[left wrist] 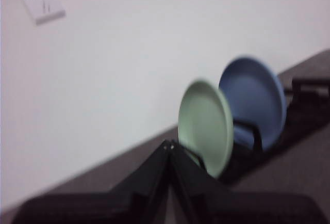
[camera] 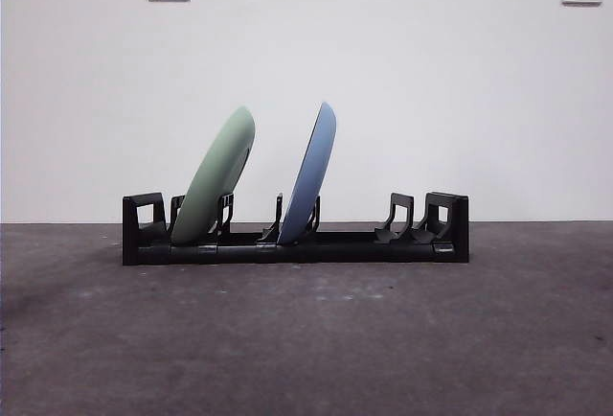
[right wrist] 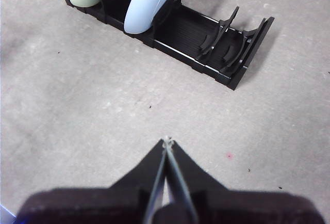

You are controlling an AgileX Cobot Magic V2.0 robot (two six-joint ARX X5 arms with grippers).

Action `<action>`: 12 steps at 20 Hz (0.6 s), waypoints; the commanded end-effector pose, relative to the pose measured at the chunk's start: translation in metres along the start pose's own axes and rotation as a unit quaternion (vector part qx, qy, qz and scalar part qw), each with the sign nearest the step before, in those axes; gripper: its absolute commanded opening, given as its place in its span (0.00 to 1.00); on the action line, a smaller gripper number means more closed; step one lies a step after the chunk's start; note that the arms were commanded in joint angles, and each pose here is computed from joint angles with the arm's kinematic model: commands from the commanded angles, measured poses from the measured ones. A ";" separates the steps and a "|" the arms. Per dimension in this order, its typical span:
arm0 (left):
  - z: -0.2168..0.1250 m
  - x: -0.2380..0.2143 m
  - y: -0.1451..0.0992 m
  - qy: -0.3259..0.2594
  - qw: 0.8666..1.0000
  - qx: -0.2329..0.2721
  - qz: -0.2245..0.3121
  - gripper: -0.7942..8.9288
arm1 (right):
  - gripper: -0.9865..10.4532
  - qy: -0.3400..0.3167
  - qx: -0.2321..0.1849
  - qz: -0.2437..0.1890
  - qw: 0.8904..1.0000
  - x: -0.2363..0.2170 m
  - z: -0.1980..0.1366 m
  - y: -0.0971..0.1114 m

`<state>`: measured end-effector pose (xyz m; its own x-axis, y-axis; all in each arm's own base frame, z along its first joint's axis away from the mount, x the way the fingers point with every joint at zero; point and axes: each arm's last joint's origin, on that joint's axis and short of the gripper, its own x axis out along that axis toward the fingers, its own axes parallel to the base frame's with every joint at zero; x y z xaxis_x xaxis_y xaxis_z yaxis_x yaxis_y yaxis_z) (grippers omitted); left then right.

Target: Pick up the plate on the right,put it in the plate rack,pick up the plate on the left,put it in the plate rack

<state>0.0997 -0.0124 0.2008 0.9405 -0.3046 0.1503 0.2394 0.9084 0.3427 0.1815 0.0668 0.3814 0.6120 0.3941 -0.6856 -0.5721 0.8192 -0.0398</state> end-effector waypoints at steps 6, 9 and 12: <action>-0.038 -0.010 -0.013 0.106 0.994 -0.037 -0.002 0.08 | 0.09 -0.002 -0.003 -0.002 1.000 0.002 0.000 0.000; -0.045 -0.012 -0.016 0.145 0.986 -0.076 -0.015 0.08 | 0.09 -0.004 -0.003 -0.003 1.000 0.002 0.000 0.000; -0.046 -0.012 -0.016 0.152 0.984 -0.089 -0.014 0.08 | 0.09 -0.005 -0.003 -0.003 1.000 0.002 0.000 0.000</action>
<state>0.0949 -0.0107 0.1534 0.9534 -0.2622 -0.1493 0.2879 0.9387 0.1894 0.1824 0.0670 0.3822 0.6212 0.3941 -0.6773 -0.5698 0.8205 -0.0452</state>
